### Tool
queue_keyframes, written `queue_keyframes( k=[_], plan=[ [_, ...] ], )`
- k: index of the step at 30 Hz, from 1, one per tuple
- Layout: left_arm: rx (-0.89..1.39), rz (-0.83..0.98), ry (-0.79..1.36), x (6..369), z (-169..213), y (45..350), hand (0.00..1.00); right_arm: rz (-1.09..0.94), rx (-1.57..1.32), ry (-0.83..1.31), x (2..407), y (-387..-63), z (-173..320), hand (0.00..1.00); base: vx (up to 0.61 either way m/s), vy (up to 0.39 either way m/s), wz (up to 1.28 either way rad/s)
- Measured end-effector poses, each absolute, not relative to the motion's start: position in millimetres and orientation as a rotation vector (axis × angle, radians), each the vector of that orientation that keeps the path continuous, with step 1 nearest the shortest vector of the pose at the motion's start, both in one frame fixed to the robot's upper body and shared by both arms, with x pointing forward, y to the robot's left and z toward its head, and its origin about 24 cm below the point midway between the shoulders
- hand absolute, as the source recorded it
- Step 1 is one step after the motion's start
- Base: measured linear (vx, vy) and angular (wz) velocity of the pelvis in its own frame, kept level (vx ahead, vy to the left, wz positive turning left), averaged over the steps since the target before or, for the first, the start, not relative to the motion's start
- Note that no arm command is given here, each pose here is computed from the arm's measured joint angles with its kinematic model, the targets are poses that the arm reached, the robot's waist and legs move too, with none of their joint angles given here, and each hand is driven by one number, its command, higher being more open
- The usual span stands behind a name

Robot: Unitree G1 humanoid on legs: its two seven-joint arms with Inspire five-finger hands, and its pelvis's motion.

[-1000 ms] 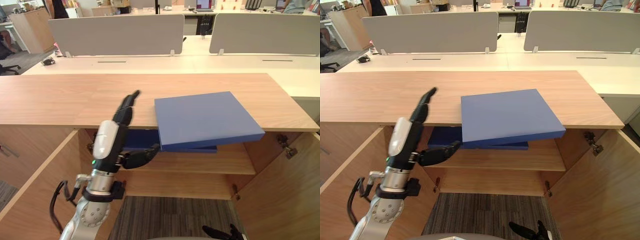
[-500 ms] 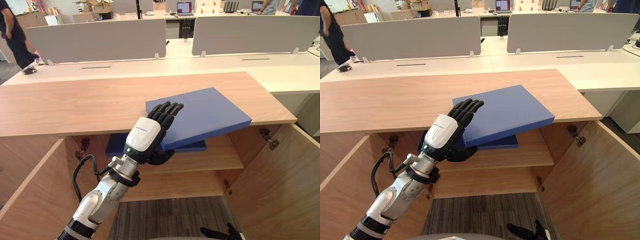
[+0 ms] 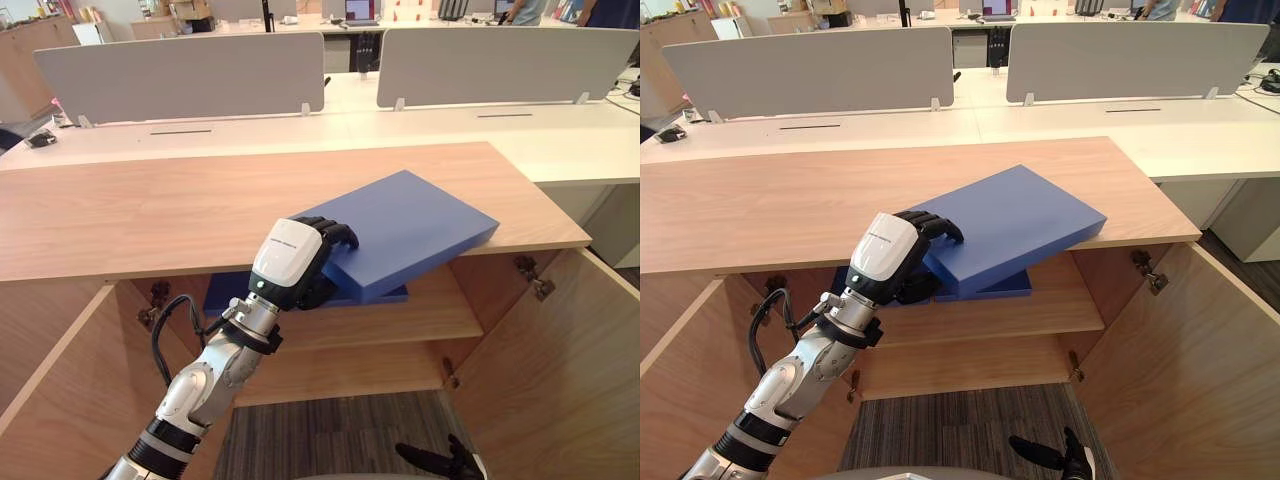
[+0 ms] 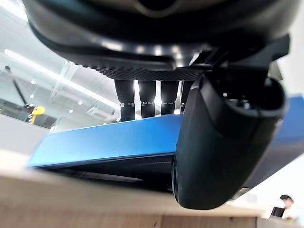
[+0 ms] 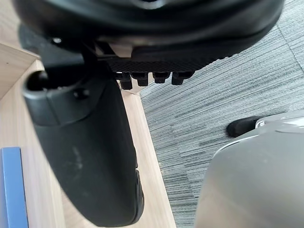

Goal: Walk over to the cabinet, pick up the folder, carry it to the office cabinet, place the folder inside the office cabinet, then close the office cabinet door

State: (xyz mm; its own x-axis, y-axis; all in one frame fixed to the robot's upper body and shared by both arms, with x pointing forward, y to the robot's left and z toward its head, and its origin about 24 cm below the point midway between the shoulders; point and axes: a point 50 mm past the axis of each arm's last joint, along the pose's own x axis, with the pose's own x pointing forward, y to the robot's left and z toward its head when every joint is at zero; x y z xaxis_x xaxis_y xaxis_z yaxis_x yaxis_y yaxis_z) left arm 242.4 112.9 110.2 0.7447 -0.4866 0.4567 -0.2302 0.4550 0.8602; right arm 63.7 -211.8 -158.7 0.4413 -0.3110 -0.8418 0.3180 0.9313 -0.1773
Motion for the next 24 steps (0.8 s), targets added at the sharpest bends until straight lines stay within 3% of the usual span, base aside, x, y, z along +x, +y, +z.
queue_keyframes(
  k=[7,14,24],
  plan=[
    [0.909,-0.142,-0.764,224,121,105,0.0,-0.37,0.029,0.834,102,-205,-136,1.0,-0.02,-0.021,-0.15],
    [0.662,-0.138,-0.726,193,126,103,0.0,-0.373,0.149,0.331,161,-191,-56,1.0,-0.04,-0.029,-0.04],
    [0.224,0.06,-0.656,166,147,149,0.0,-0.319,0.346,-0.314,175,-195,73,1.0,-0.02,-0.008,-0.02]
  ],
)
